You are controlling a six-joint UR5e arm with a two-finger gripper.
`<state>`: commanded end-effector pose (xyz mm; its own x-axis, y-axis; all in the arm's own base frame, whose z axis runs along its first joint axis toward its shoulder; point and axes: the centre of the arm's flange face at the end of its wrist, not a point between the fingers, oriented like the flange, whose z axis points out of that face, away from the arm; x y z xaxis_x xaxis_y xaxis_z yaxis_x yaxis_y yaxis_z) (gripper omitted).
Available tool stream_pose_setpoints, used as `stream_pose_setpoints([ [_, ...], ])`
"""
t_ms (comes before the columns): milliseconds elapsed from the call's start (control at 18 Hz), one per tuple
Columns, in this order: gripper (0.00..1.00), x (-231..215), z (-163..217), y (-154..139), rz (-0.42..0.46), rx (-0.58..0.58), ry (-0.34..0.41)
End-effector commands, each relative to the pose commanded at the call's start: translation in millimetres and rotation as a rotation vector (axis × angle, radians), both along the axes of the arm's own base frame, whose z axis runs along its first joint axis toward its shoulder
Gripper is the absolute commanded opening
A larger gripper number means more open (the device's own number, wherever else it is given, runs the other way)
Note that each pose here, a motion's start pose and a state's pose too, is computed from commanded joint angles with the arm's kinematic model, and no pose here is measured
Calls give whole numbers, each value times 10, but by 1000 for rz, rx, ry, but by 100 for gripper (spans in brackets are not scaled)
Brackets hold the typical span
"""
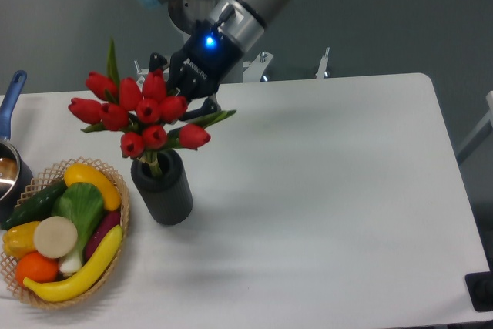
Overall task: Pick up the flowers from the vase
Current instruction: 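Lift the gripped tulips straight up out of the dark grey vase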
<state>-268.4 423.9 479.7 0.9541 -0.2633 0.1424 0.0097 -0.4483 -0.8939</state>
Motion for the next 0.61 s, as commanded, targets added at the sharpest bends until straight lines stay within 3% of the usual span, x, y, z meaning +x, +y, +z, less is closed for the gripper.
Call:
stream_pose_setpoints([
  [611,0,-244,628,-153,135,17,-60],
])
